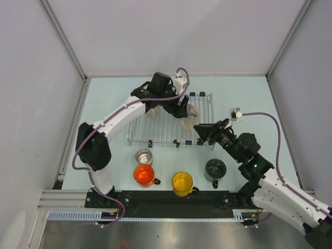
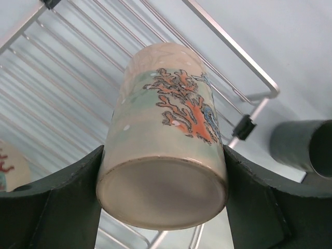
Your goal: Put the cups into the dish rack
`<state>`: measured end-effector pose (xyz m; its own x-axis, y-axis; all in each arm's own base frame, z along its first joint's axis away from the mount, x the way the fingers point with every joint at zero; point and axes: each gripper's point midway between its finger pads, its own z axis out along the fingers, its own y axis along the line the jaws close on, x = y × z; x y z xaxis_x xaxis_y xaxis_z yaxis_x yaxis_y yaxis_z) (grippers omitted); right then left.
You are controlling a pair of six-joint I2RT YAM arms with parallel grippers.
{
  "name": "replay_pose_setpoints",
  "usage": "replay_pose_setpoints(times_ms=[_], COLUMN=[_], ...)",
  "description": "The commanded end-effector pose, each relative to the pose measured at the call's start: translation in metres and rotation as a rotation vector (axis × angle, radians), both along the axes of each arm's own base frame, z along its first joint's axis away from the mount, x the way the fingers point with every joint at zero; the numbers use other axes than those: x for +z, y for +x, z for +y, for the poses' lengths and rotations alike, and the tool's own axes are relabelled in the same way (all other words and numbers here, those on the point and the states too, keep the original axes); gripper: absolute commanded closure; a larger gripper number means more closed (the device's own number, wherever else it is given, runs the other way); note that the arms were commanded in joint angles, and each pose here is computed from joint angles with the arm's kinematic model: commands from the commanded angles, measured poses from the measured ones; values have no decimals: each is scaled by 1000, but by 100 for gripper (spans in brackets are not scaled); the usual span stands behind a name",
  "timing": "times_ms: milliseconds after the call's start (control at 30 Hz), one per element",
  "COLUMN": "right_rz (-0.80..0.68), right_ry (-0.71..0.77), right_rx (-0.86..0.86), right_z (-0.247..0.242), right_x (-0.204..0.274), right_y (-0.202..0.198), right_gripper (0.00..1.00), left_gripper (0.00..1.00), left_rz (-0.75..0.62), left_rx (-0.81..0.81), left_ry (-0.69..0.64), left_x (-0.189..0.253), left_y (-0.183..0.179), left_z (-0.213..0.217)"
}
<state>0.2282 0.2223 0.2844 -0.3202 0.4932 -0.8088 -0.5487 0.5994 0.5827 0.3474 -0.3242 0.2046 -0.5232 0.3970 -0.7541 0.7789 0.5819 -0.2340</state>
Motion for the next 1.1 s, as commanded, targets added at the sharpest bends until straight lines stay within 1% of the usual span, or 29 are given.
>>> replay_pose_setpoints(times_ms=[0,33,100,133,167,200,233,300,333,400,433,600,700,733,767,833,867,933,967,1000,1033,1067], right_rz=[-80,-84,-123,-135,-134,-145,-160,-166,-172,-168,-161,-152,-150,-153,-151,-150,-147,-147,-147,-148,-148,-147], right_ry=[-7,-9,20,28,32,33,46,58,61,57,51,51,52,49,47,48,47,49,49,50,48,49], right_rx=[9,5,6,9,7,37,43,59,68,83,88,109,107,107,106,100,99,102,102,100,99,99], right_z=[-5,-7,-13,-14,-16,-13,-15,-14,-13,-10,-8,-3,-4,-3,-3,-4,-4,-4,-4,-4,-5,-5], right_x=[19,15,23,25,24,24,28,26,26,25,22,20,20,20,19,19,18,19,19,19,19,19], right_y=[-7,-8,-15,-18,-19,-25,-29,-33,-34,-35,-34,-35,-35,-35,-35,-34,-34,-34,-34,-35,-34,-35], right_gripper=[59,59,59,59,59,59,59,59,59,60,60,61,61,61,62,62,62,63,63,63,63,63], left_gripper=[100,100,100,100,99,100,100,100,100,99,100,100,100,98,82,63,49,34,20,14,11,11], left_rz=[-160,-142,-162,-189,-169,-186,-226,-247,-284,-309,-338,-336,-320,-317,-316,-304,-305,-295,-293,-297,-296,-294], left_rx=[9,14,40,51,40,48,78,91,113,115,129,79,40,20,10,-20,-25,-30,-27,-22,-17,-13], left_ry=[-46,-37,-9,-25,7,26,36,79,85,113,117,152,172,184,193,207,209,224,232,236,234,233], left_x=[43,32,28,41,25,25,35,24,33,27,34,22,12,9,7,3,3,-3,-6,-7,-7,-8], left_y=[40,47,60,68,72,77,87,97,104,109,114,116,107,101,99,90,88,85,85,86,86,86], left_z=[-23,-27,-30,-33,-38,-41,-42,-47,-48,-54,-56,-69,-74,-77,-77,-79,-79,-78,-78,-78,-78,-78])
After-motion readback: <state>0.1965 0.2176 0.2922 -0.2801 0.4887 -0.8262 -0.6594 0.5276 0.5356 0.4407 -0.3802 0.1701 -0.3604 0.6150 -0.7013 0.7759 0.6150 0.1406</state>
